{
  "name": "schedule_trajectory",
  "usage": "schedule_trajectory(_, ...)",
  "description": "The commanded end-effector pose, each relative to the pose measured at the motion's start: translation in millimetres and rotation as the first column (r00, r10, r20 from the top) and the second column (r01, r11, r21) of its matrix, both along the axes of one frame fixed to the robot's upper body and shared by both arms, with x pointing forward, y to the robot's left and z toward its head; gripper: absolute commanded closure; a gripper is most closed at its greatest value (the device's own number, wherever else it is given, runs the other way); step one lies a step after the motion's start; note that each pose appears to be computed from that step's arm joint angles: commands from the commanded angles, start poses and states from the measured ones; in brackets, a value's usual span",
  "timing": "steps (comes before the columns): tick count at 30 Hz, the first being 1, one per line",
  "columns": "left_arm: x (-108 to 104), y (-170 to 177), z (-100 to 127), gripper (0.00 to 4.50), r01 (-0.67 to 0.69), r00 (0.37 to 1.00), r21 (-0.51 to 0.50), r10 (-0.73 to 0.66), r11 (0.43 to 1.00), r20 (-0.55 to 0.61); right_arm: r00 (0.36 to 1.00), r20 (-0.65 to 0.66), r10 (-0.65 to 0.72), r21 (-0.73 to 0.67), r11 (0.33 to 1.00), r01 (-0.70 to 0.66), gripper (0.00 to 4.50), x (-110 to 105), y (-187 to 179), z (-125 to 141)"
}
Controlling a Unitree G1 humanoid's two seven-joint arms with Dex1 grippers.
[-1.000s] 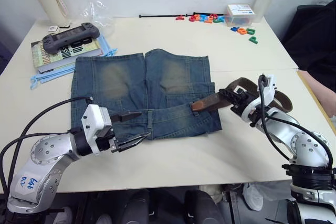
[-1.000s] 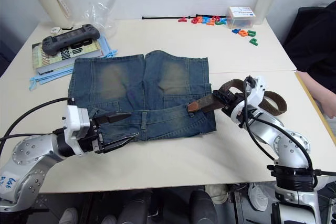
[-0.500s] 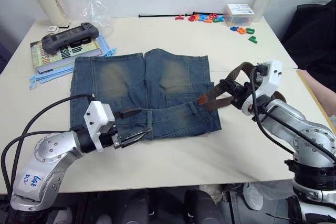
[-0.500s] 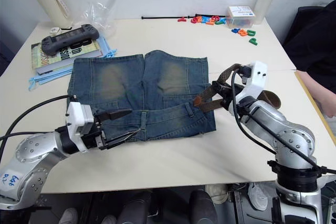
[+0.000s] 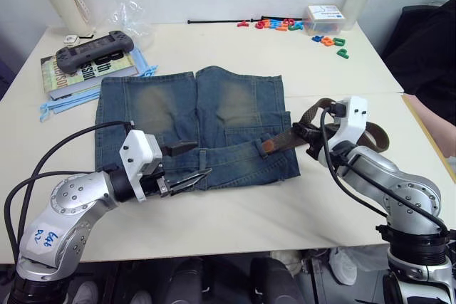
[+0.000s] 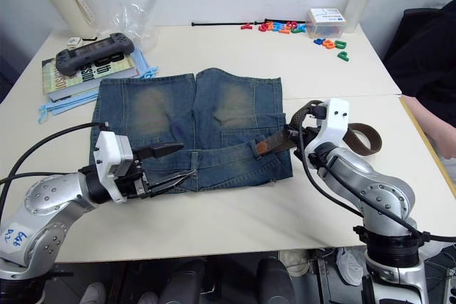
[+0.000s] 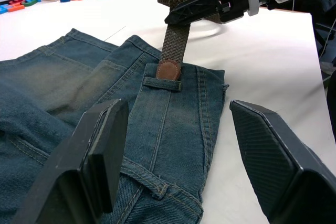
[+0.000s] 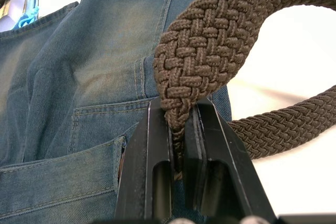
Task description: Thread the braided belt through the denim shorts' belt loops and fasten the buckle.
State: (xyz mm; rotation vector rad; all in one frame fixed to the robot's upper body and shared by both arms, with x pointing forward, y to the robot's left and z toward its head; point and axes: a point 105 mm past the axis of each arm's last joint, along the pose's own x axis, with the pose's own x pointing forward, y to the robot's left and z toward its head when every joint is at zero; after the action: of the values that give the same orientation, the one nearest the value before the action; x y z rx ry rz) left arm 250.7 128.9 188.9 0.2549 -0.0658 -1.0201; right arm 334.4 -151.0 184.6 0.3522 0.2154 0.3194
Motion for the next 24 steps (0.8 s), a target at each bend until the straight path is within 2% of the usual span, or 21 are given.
schedule_trajectory(1,-6.2,-6.5,8.5,1.07,0.029,0.999,-0.008,-0.028,1.000,0.034,0.999,0.042,0.029,0.011,1.000,-0.030,4.50,-3.1,5.8,12.2)
schedule_trajectory(5,-5.8,-7.0,8.1,1.07,0.029,0.999,-0.013,-0.028,1.000,0.029,0.998,-0.022,0.052,0.025,0.998,-0.052,4.50,-2.1,14.1,-7.6)
schedule_trajectory(11,-3.2,-8.2,7.4,1.07,0.029,0.999,-0.008,-0.029,1.000,0.030,0.992,-0.104,0.074,0.127,0.990,-0.061,4.50,5.2,20.8,-30.3)
schedule_trajectory(14,1.1,-11.6,5.2,1.07,0.024,0.998,0.028,-0.025,0.999,0.056,0.983,-0.154,0.096,0.213,0.975,-0.062,4.50,8.5,24.2,-40.0)
schedule_trajectory(17,7.2,-18.4,-3.3,1.07,0.014,0.989,0.144,-0.035,0.989,0.144,0.971,-0.199,0.132,0.289,0.955,-0.071,4.50,9.5,27.6,-47.4)
schedule_trajectory(20,20.7,-25.5,-14.1,1.07,-0.056,0.957,0.261,-0.023,0.964,0.289,0.950,-0.261,0.173,0.420,0.906,-0.050,4.50,11.4,27.3,-56.0)
schedule_trajectory(24,35.5,-35.3,-20.0,1.07,-0.111,0.916,0.296,-0.018,0.949,0.401,0.925,-0.315,0.213,0.507,0.861,-0.026,4.50,13.4,24.6,-63.6)
